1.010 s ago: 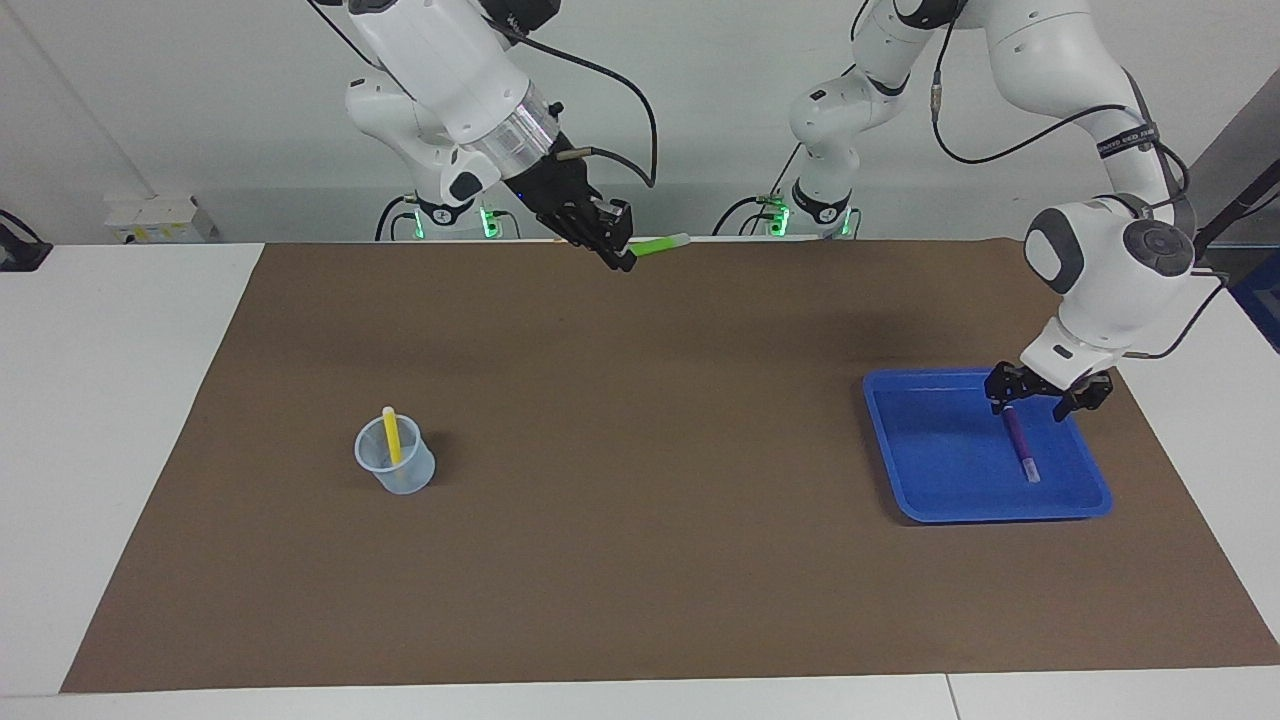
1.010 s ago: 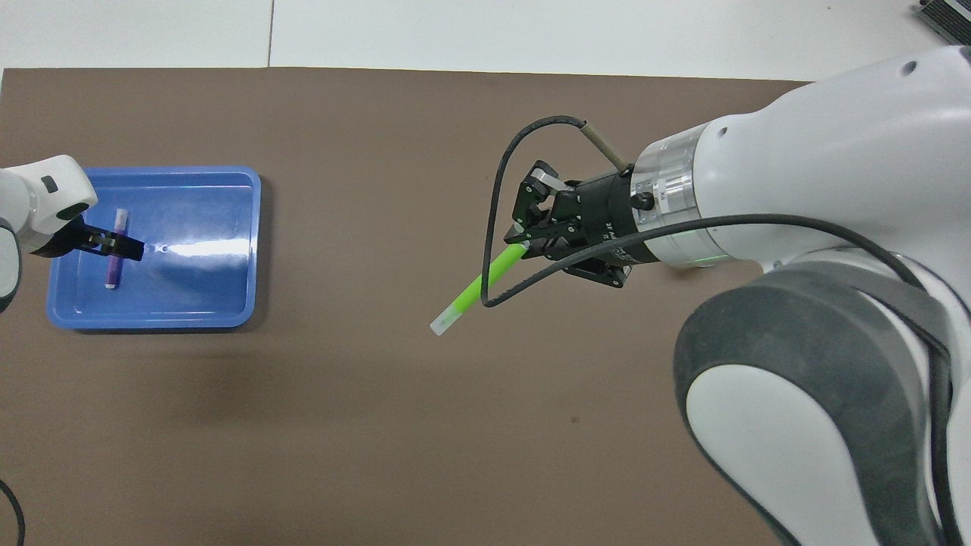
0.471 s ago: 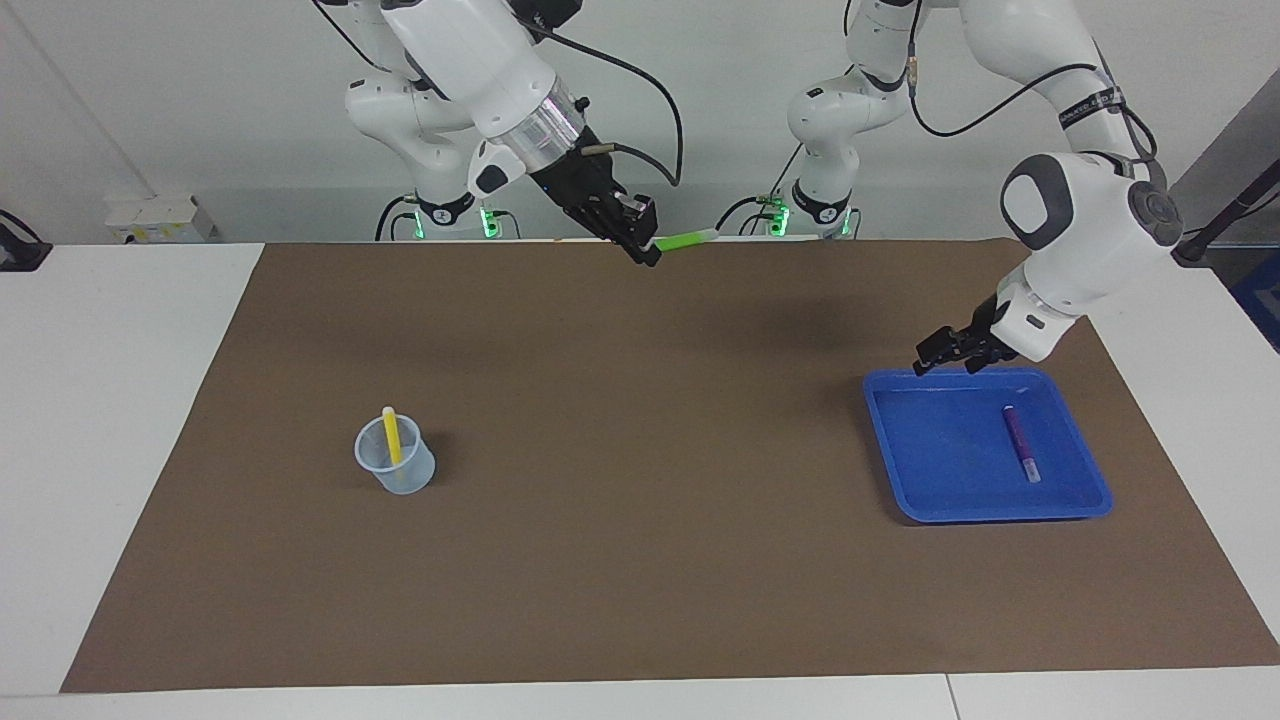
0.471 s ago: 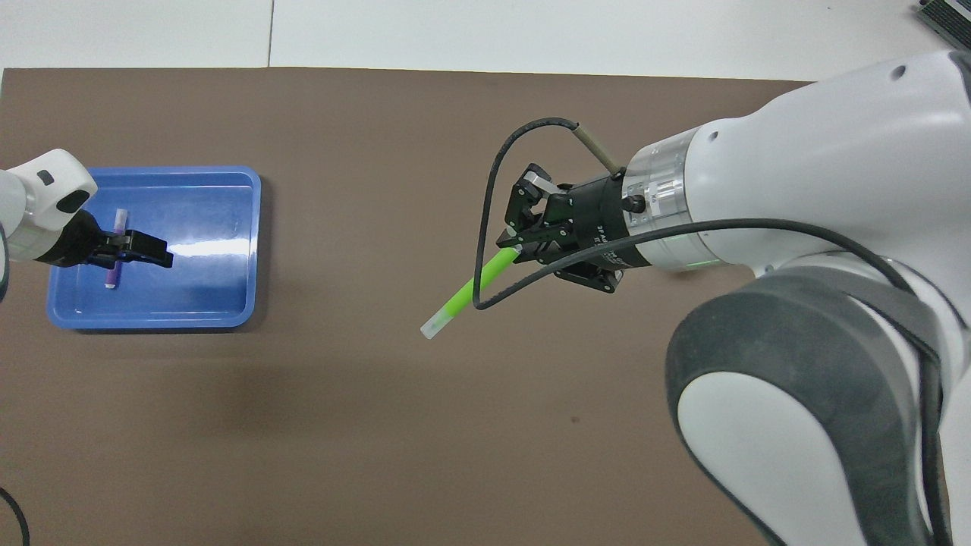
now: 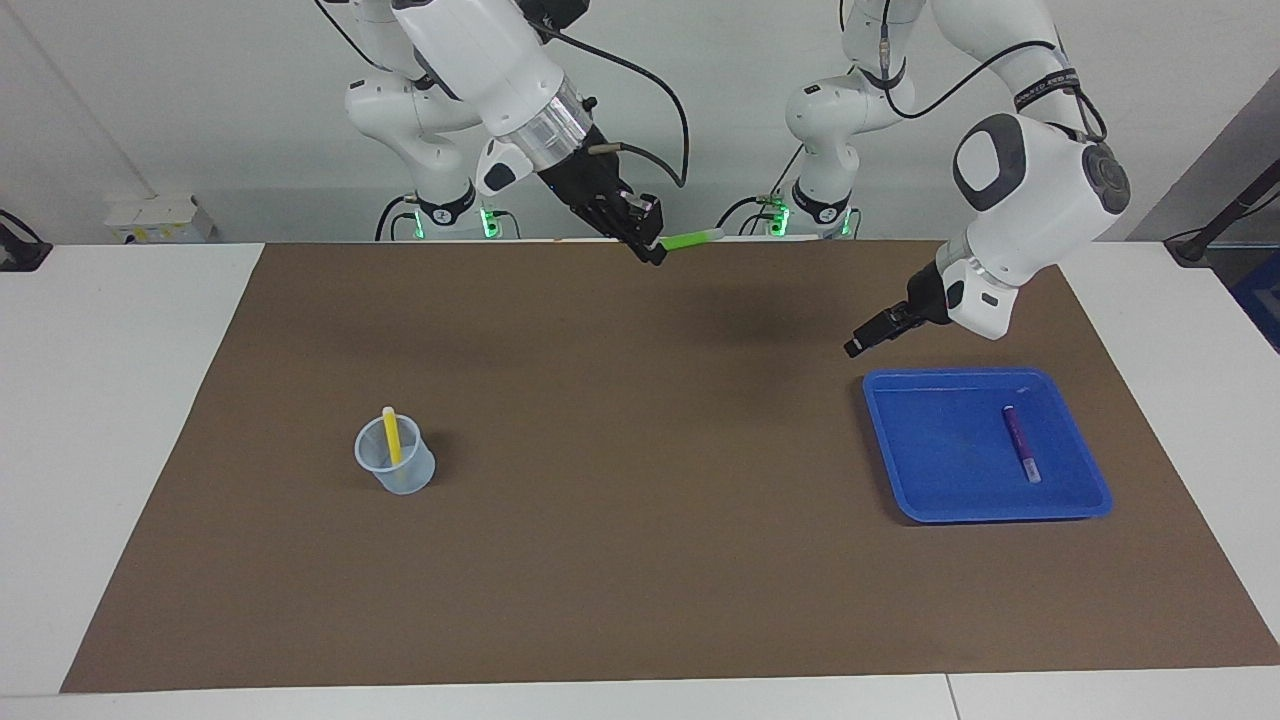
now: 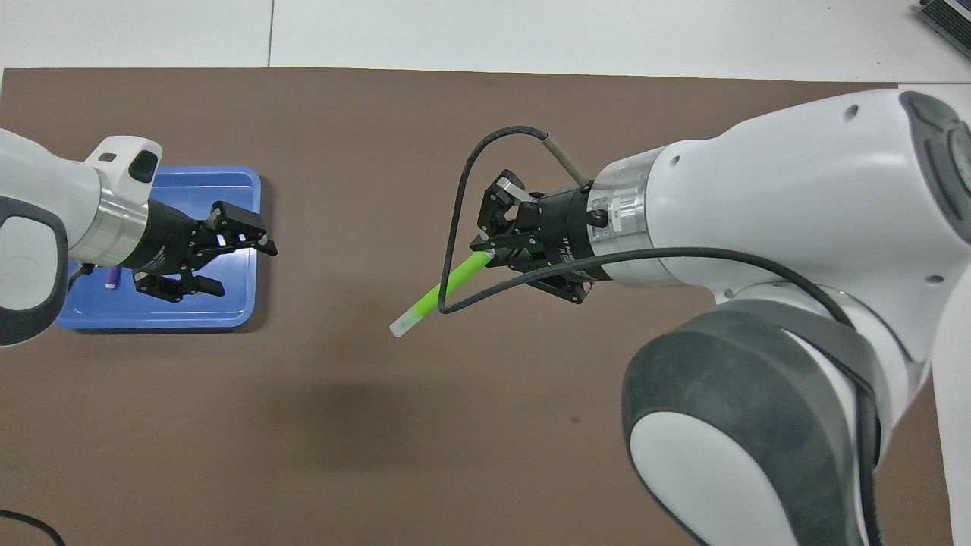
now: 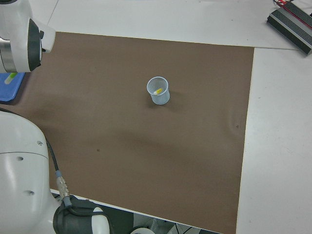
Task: Right arm passes pens to left for tray arrangement
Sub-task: 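Carry the highlighter toward the left gripper while the left gripper rises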
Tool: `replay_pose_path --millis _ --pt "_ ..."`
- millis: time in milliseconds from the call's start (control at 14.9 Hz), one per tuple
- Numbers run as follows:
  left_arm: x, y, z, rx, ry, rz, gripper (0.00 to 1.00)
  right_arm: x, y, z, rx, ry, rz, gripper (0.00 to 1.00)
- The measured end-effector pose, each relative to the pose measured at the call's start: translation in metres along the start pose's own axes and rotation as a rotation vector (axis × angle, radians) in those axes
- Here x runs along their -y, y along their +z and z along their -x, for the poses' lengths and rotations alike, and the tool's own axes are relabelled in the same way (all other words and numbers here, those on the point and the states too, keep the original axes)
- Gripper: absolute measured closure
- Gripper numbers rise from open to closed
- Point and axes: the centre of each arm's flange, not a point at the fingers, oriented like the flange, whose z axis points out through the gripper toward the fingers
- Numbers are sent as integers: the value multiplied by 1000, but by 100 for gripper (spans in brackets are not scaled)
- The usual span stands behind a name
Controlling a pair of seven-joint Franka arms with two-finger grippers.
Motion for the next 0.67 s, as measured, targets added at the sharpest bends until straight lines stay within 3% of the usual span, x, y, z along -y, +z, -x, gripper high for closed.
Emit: replay_pose_path --millis 471,673 --pt "-48 -22 39 106 -519 148 1 0 0 0 12 8 -8 82" --pt "-68 -34 56 120 -670 159 1 0 0 0 12 8 -7 82"
